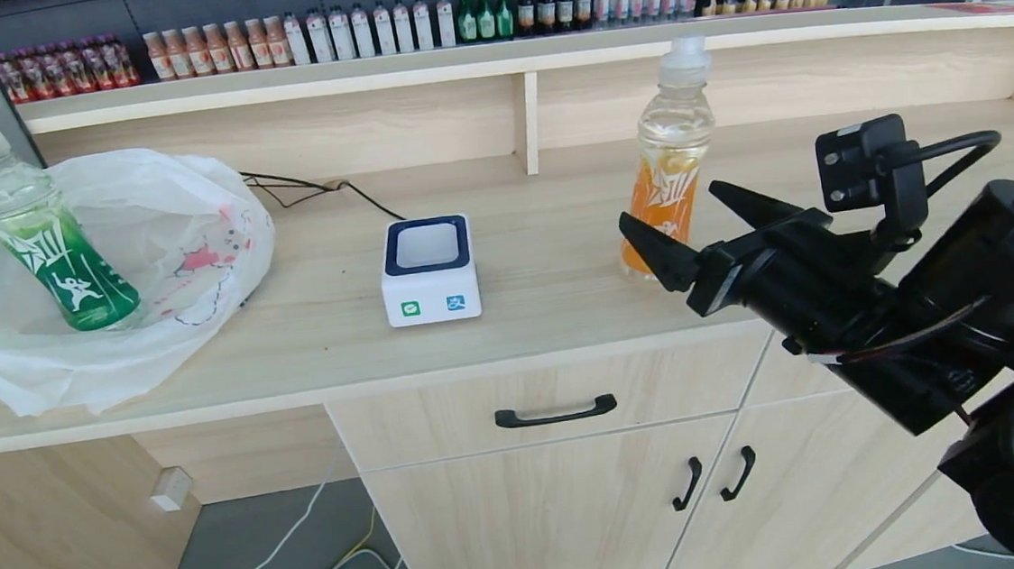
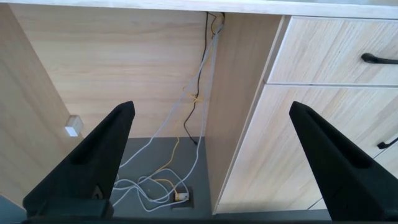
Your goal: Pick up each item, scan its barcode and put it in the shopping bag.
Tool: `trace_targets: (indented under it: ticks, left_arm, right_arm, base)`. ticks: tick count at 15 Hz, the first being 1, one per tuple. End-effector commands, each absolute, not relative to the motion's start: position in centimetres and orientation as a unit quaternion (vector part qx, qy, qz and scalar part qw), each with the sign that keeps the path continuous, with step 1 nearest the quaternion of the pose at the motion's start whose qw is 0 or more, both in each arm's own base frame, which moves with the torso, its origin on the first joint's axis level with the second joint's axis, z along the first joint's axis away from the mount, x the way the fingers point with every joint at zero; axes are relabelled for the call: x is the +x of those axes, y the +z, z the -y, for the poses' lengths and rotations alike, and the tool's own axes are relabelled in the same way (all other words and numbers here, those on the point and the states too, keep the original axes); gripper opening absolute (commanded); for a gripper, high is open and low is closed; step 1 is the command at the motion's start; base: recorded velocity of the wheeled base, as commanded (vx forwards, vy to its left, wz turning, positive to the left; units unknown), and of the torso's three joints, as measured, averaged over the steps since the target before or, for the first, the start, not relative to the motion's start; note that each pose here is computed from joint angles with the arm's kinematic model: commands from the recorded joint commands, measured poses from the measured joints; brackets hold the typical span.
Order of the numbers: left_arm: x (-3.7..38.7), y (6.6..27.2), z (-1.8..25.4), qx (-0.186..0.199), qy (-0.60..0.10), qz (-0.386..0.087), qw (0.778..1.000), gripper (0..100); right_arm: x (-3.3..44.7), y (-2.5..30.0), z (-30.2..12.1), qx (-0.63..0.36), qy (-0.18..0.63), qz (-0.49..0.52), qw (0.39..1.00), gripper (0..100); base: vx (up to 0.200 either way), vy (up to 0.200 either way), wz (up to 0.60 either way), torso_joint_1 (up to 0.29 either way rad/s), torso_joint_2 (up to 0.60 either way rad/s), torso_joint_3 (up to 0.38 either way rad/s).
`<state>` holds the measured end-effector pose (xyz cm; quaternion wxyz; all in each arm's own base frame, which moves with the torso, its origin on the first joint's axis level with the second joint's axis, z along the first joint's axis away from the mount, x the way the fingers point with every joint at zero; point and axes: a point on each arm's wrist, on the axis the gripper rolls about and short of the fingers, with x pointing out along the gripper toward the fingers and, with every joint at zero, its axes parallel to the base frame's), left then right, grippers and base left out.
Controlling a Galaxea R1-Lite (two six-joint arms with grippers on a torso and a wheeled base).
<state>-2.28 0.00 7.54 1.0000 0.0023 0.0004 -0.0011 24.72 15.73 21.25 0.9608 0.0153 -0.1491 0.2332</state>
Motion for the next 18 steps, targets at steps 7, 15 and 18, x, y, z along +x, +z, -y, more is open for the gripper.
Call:
trace_targets:
  ticks: [7, 15, 18]
  left_arm:
    - [-2.3, 7.5, 0.0, 0.002, -0.002, 0.000, 1.000, 100]
    - [-2.3, 7.5, 0.0, 0.002, -0.002, 0.000, 1.000, 100]
    - [-2.3, 7.5, 0.0, 0.002, -0.002, 0.000, 1.000, 100]
  right_arm:
    - [26.4, 21.7, -14.7, 0.001, 0.176, 0.132, 0.976, 100]
    - [30.4, 20.0, -17.0, -0.012, 0.163, 0.122, 0.979, 100]
    - [31.6, 19.9, -16.5, -0.012, 0.147, 0.125, 0.981, 100]
  base:
    - [0.000, 0.000, 0.00, 0.000, 0.00, 0.000]
    - [0.000, 0.000, 0.00, 0.000, 0.00, 0.000]
    - [0.000, 0.000, 0.00, 0.000, 0.00, 0.000]
